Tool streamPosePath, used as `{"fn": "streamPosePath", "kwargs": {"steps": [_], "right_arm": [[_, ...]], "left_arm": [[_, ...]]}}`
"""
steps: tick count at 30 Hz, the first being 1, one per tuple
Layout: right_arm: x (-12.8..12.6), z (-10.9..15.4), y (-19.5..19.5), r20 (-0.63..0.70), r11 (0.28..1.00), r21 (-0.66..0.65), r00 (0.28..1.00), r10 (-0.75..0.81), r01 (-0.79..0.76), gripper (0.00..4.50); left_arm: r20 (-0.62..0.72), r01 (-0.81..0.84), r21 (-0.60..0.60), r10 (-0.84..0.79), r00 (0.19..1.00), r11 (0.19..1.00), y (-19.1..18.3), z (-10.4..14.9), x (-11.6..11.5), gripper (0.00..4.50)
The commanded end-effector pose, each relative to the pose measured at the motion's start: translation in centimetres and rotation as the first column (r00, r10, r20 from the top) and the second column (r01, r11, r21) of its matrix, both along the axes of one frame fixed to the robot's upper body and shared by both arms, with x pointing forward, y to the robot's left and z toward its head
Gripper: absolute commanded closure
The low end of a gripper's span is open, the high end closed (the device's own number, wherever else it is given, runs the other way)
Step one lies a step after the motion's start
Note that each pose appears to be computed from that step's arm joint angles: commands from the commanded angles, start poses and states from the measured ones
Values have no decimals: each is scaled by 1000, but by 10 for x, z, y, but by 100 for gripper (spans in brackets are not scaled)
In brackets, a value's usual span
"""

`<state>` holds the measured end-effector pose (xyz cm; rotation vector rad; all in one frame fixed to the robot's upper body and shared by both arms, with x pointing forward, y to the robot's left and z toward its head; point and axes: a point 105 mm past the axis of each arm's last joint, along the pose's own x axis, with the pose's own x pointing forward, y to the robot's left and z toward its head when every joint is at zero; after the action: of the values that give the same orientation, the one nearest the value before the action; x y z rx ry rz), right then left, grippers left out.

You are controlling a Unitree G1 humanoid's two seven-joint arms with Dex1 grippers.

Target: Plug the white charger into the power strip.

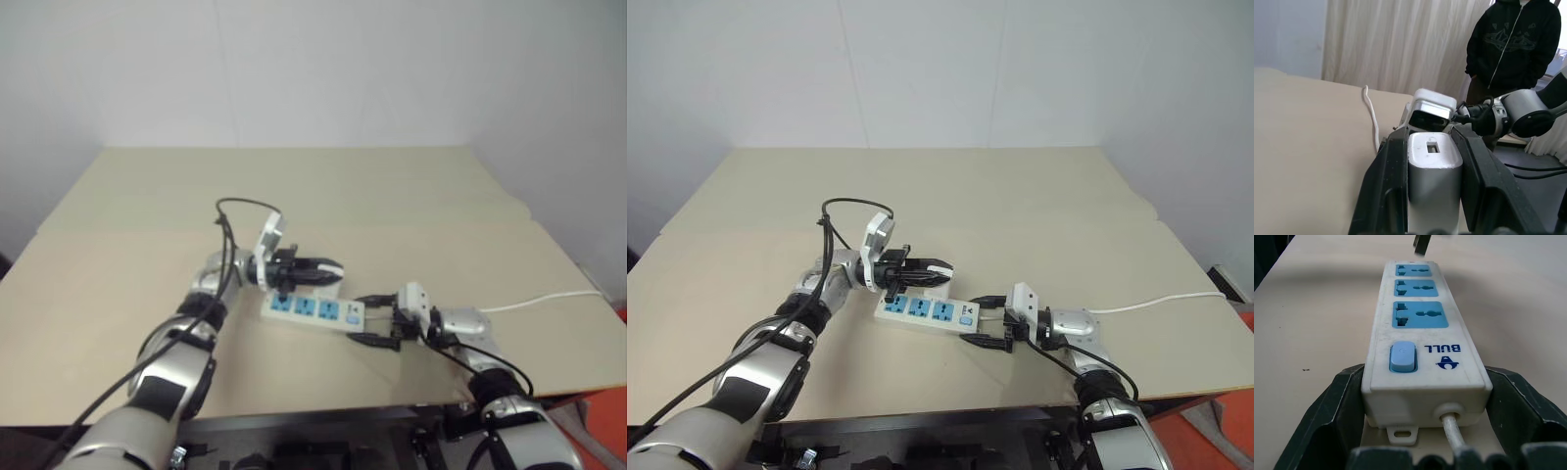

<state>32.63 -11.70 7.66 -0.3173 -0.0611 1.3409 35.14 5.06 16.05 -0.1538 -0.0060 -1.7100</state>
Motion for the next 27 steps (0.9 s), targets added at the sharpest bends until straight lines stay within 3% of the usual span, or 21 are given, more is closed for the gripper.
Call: {"fn": "streamPosePath", "kwargs": {"steps": [1, 27], "right_arm": [[-15, -28, 3, -94, 995, -85, 995, 43, -51, 108], [-15, -30, 5, -87, 995, -88, 996, 30, -37, 108]], "left_arm": [[50, 26, -2, -26, 998, 1000, -5, 8, -1, 349], [47, 48, 81, -52, 998, 996, -12, -20, -8, 349]]}}
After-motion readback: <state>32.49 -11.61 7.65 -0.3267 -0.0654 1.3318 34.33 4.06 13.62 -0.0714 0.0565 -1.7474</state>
